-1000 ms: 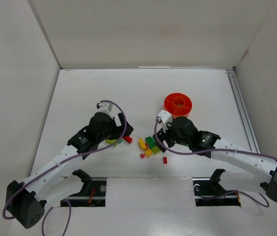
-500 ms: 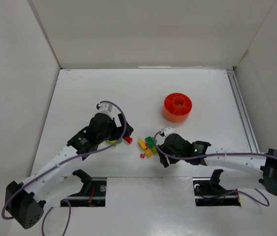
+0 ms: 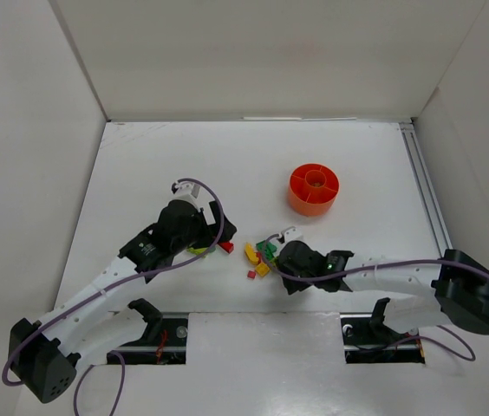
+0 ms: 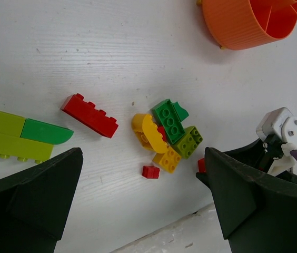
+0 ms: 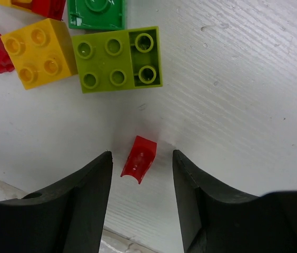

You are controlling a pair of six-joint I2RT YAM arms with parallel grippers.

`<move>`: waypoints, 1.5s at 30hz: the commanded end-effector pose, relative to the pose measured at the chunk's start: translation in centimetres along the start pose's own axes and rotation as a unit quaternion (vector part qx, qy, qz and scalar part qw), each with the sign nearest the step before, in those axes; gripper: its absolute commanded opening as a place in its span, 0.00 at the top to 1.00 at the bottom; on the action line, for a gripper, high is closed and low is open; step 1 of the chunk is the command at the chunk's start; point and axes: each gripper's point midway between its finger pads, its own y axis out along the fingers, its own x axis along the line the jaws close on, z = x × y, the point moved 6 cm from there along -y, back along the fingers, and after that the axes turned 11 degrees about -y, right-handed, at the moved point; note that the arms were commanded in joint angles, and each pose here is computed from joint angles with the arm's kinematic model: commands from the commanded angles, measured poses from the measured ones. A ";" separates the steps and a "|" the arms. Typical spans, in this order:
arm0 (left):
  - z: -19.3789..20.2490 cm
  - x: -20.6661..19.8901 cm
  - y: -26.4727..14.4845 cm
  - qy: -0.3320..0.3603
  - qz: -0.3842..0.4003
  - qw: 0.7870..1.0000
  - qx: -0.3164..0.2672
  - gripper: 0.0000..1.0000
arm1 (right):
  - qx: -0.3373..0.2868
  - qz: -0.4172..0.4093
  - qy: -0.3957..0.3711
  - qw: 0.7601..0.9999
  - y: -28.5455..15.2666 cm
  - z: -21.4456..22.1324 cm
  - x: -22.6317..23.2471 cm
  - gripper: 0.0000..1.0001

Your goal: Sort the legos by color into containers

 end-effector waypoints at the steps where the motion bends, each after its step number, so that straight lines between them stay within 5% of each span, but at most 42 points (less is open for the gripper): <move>1: 0.0 -0.1 -0.3 -0.003 0.007 1.000 -0.005 0.00 | -0.022 0.002 0.022 1.000 0.4 -0.7 0.8 0.46; 7: 0.2 0.1 -0.2 -0.003 0.003 1.000 -0.003 0.00 | -0.034 0.012 0.020 0.999 0.4 -1.5 1.0 0.58; 13: 0.1 0.1 -0.4 -0.003 0.007 1.000 -0.005 0.00 | -0.027 0.015 0.008 0.999 -0.3 -1.3 0.6 0.84; 18: -0.1 -0.2 -0.5 -0.003 0.011 1.000 -0.008 0.00 | -0.088 0.035 0.007 0.996 -3.0 -4.5 0.0 1.00; 29: -2.9 -2.6 -0.2 0.019 0.013 0.998 -0.050 0.00 | -0.229 0.152 0.001 0.962 -10.3 -13.8 -11.2 1.00; 34: -4.1 -3.9 0.8 0.037 0.014 0.998 -0.059 0.00 | -0.284 0.136 0.010 0.949 -11.7 -16.4 -16.0 1.00; 37: -4.2 -4.0 1.5 0.043 0.008 0.998 -0.054 0.00 | -0.325 0.166 0.060 0.929 -12.7 -17.4 -18.8 1.00; 45: -5.3 -5.6 3.1 0.064 0.017 0.996 -0.056 0.00 | -0.308 0.236 0.061 0.920 -12.7 -17.6 -22.1 1.00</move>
